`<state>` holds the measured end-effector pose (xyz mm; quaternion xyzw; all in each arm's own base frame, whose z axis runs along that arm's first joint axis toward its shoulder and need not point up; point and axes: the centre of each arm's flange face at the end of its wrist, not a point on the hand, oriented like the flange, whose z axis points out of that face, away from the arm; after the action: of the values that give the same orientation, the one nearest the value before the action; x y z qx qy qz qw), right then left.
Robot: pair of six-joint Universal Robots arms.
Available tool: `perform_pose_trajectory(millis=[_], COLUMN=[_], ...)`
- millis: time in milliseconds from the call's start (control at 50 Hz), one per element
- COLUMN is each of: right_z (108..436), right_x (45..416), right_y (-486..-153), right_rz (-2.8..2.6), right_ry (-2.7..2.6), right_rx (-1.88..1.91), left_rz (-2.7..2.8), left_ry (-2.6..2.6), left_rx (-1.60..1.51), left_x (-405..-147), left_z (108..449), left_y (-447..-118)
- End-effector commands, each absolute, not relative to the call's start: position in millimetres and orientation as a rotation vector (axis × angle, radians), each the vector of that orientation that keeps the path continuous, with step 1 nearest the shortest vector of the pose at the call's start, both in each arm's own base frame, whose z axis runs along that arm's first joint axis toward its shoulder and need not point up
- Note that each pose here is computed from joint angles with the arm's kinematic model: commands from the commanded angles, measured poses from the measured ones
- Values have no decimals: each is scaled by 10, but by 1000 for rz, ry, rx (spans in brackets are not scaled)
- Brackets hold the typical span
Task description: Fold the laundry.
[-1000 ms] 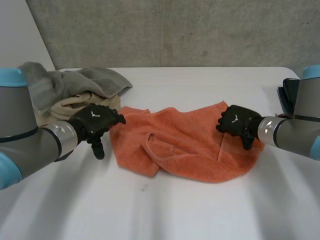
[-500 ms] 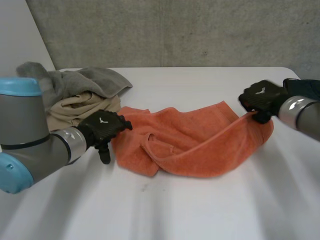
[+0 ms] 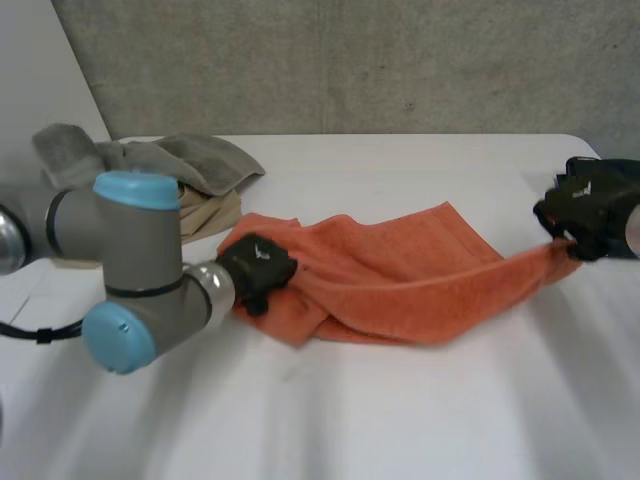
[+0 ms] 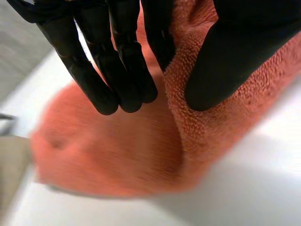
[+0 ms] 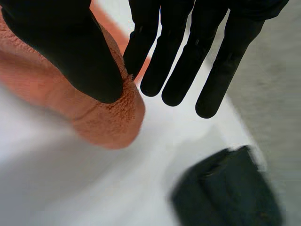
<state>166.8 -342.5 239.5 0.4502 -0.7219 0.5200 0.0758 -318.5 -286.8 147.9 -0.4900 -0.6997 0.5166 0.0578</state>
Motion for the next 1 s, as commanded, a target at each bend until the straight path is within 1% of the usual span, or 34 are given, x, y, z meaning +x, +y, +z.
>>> perform_pose_trajectory(millis=[20, 60, 80, 140, 160, 200, 220, 280, 300, 360, 380, 420, 440, 480, 500, 520, 540, 580, 600, 660, 680, 720, 780, 860, 880, 940, 960, 1000], right_z=[3112, 3329, 3496, 3798, 3958, 4010, 3982, 3882, 3783, 3550, 3380, 3172, 2937, 2706, 2483, 2361, 2146, 1945, 1771, 1556, 1478, 1428, 1412, 1454, 1483, 1527, 1556, 1563], right_x=[1833, 1832, 1802, 1763, 1744, 1744, 1753, 1779, 1797, 1823, 1842, 1856, 1857, 1841, 1823, 1814, 1796, 1770, 1739, 1697, 1666, 1635, 1612, 1612, 1623, 1640, 1655, 1666], right_y=[-3952, -4044, -4112, -4129, -4102, -4055, -4028, -3993, -3966, -3944, -3916, -3892, -3856, -3827, -3780, -3752, -3703, -3653, -3611, -3551, -3540, -3537, -3536, -3537, -3529, -3518, -3514, -3506], right_rz=[2070, 2218, 2350, 2549, 2642, 2666, 2654, 2628, 2600, 2535, 2485, 2423, 2341, 2254, 2162, 2112, 2019, 1931, 1852, 1748, 1708, 1678, 1658, 1661, 1668, 1686, 1698, 1701], right_ry=[-1811, -1714, -1630, -1474, -1388, -1372, -1399, -1478, -1549, -1683, -1778, -1886, -2002, -2098, -2184, -2227, -2290, -2340, -2372, -2402, -2402, -2400, -2378, -2357, -2346, -2334, -2323, -2321], right_rx=[875, 731, 585, 392, 305, 280, 295, 341, 382, 463, 517, 570, 619, 652, 687, 709, 753, 788, 823, 877, 907, 928, 960, 974, 980, 982, 983, 987], left_rz=[2268, 2425, 2557, 2684, 2730, 2745, 2734, 2664, 2603, 2499, 2429, 2356, 2276, 2201, 2125, 2087, 2005, 1932, 1857, 1731, 1699, 1656, 1616, 1632, 1664, 1731, 1777, 1820], left_ry=[-1989, -1866, -1731, -1559, -1477, -1426, -1429, -1522, -1606, -1741, -1824, -1903, -1976, -2042, -2107, -2136, -2201, -2260, -2309, -2381, -2397, -2414, -2410, -2363, -2331, -2268, -2225, -2186], left_rx=[-1205, -1070, -940, -778, -701, -656, -646, -679, -717, -779, -816, -854, -895, -932, -965, -983, -1021, -1055, -1095, -1177, -1196, -1223, -1249, -1232, -1229, -1218, -1216, -1219], left_x=[-3232, -3245, -3230, -3183, -3154, -3137, -3122, -3121, -3117, -3097, -3072, -3040, -3011, -2983, -2949, -2931, -2890, -2844, -2801, -2720, -2701, -2674, -2657, -2645, -2640, -2644, -2654, -2663], left_z=[2565, 2931, 3278, 3679, 3856, 3968, 3988, 3817, 3639, 3317, 3110, 2901, 2678, 2468, 2264, 2170, 1982, 1815, 1667, 1477, 1438, 1414, 1491, 1751, 1896, 2115, 2244, 2340], left_y=[-3566, -3635, -3678, -3691, -3672, -3636, -3605, -3576, -3555, -3516, -3467, -3400, -3329, -3252, -3166, -3124, -3027, -2938, -2834, -2655, -2611, -2547, -2461, -2421, -2430, -2478, -2529, -2607])
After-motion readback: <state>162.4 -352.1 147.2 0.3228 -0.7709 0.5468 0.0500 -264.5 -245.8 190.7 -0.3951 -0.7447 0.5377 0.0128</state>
